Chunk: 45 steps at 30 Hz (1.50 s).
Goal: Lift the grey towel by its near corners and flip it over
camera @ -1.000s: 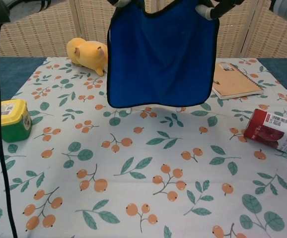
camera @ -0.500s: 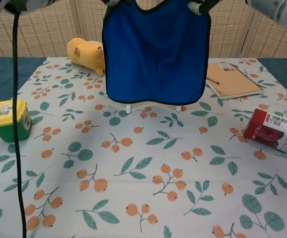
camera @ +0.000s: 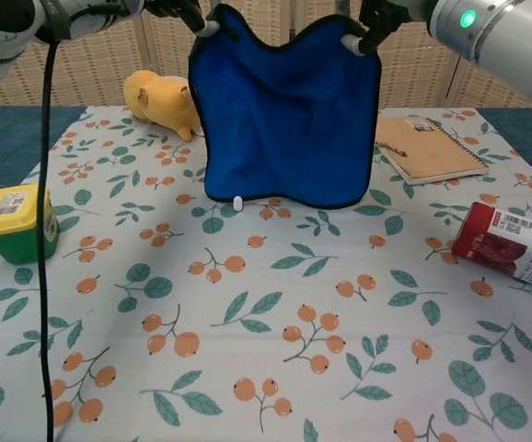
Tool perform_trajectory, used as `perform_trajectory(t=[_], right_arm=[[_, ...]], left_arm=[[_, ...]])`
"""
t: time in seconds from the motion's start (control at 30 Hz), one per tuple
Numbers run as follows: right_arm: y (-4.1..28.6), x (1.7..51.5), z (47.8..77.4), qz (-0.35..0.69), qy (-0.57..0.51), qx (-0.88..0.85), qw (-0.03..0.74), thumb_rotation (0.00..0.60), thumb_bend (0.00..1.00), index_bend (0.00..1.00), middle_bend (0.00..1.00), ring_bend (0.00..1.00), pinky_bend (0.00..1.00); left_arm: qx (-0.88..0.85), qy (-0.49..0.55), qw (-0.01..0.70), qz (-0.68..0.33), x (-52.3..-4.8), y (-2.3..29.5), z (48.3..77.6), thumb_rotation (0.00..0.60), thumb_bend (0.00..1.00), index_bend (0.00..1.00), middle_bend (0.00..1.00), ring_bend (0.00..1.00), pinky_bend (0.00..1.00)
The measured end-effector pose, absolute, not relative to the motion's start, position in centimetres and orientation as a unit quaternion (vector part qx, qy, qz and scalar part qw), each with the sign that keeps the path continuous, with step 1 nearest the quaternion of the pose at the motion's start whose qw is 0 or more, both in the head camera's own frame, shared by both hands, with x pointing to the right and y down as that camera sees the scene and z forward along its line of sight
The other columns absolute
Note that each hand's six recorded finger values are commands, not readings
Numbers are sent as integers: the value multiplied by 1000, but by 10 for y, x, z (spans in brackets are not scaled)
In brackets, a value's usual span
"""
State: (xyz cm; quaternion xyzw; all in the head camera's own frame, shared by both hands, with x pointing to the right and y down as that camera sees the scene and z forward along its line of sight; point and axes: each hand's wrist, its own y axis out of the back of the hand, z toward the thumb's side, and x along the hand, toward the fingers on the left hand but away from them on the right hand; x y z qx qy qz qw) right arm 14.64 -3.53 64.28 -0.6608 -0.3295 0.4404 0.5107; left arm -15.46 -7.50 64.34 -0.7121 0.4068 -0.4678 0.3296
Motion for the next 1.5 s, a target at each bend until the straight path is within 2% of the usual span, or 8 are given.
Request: perform_trajectory(t=[0.53, 0.63, 0.73, 0.83, 1.0, 1.2, 1.33, 1.5], right_arm=[[-45, 131, 668, 468, -328, -646, 506, 600, 499, 712, 946, 871, 1000], [-46, 129, 673, 478, -323, -643, 503, 600, 423, 600, 946, 871, 1000], [-45, 128, 678, 487, -318, -643, 498, 600, 280, 392, 946, 867, 1000], [-44, 128, 682, 497, -314, -643, 491, 600, 126, 232, 945, 867, 1000], [-43, 126, 684, 504, -311, -643, 485, 600, 2, 105, 937, 866, 1000], [-43, 127, 677, 497, -318, -646, 484, 600, 0, 94, 919, 862, 1000], [-41, 134, 669, 490, -319, -646, 490, 600, 12, 122, 861, 821, 1000], [-33, 151, 656, 483, -319, -647, 496, 600, 200, 268, 786, 763, 998]], left_arm=[[-678, 407, 338, -509, -170, -87, 664, 600, 404, 528, 990, 942, 1000], [-676, 404, 337, -516, -171, -87, 668, 600, 403, 490, 950, 919, 1000], [-674, 396, 337, -525, -171, -86, 672, 600, 396, 382, 837, 821, 1000], [-674, 386, 331, -536, -173, -83, 678, 600, 331, 228, 606, 589, 987], [-673, 372, 320, -554, -174, -79, 683, 600, 268, 117, 304, 331, 786], [-679, 373, 314, -548, -171, -76, 679, 600, 267, 93, 189, 208, 544], [-686, 376, 311, -540, -172, -72, 675, 600, 267, 108, 189, 209, 504], [-694, 374, 308, -533, -178, -60, 668, 600, 267, 146, 189, 209, 454]])
